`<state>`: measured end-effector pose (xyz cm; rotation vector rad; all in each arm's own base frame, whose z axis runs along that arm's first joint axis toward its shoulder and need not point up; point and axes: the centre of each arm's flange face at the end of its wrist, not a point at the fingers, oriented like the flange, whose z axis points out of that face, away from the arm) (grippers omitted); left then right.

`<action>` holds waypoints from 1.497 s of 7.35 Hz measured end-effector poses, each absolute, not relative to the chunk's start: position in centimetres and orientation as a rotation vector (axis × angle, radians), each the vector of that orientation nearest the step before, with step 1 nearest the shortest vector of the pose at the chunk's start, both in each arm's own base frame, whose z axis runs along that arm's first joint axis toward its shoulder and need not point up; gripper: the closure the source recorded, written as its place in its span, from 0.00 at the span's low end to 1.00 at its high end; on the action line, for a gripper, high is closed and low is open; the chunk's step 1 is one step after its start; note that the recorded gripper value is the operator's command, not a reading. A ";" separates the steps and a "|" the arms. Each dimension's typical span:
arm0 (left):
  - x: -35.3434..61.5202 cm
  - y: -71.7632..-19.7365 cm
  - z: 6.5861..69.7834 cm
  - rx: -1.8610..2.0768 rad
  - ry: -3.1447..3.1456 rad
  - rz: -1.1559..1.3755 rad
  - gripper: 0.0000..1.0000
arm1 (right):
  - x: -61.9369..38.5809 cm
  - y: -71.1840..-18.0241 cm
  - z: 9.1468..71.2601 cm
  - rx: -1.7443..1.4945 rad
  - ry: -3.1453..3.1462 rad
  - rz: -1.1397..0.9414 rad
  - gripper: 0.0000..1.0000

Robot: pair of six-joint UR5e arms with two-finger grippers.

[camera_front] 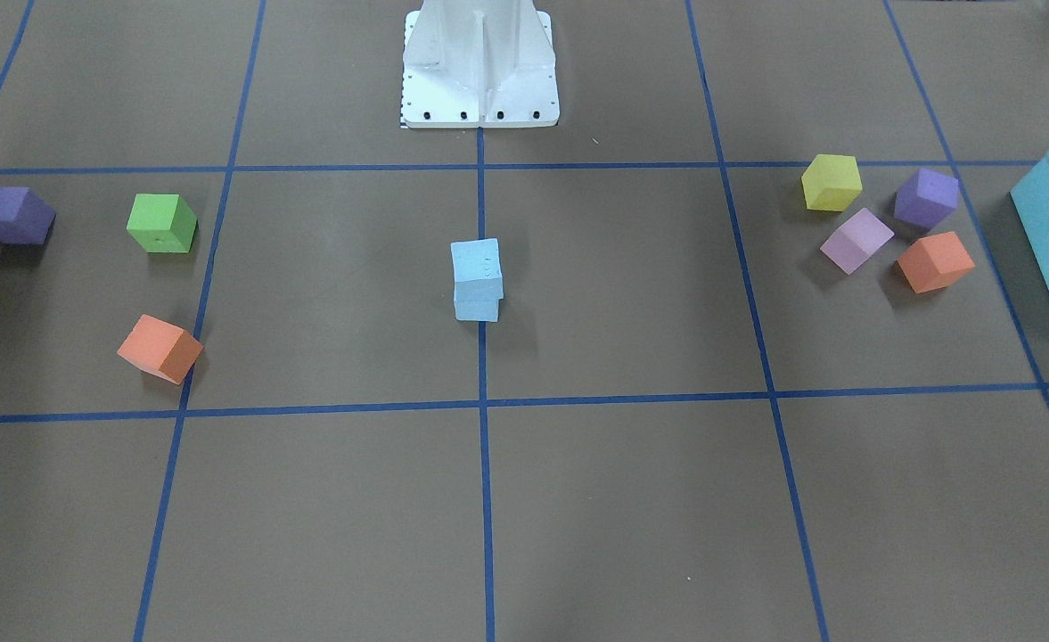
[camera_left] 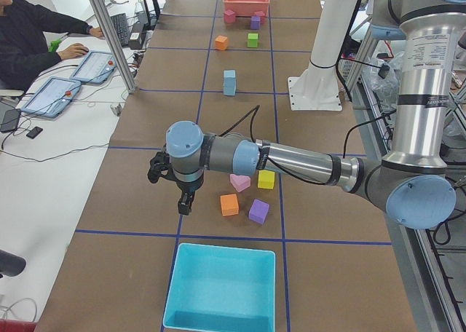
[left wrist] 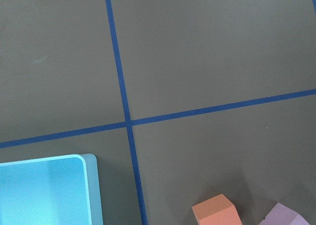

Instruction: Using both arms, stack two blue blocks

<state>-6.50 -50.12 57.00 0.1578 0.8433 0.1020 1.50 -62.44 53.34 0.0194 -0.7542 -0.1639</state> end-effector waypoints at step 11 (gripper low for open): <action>-6.6 -49.7 57.5 0.159 0.843 0.101 0.02 | 2.3 -52.5 56.6 -0.003 -0.755 -0.153 0.00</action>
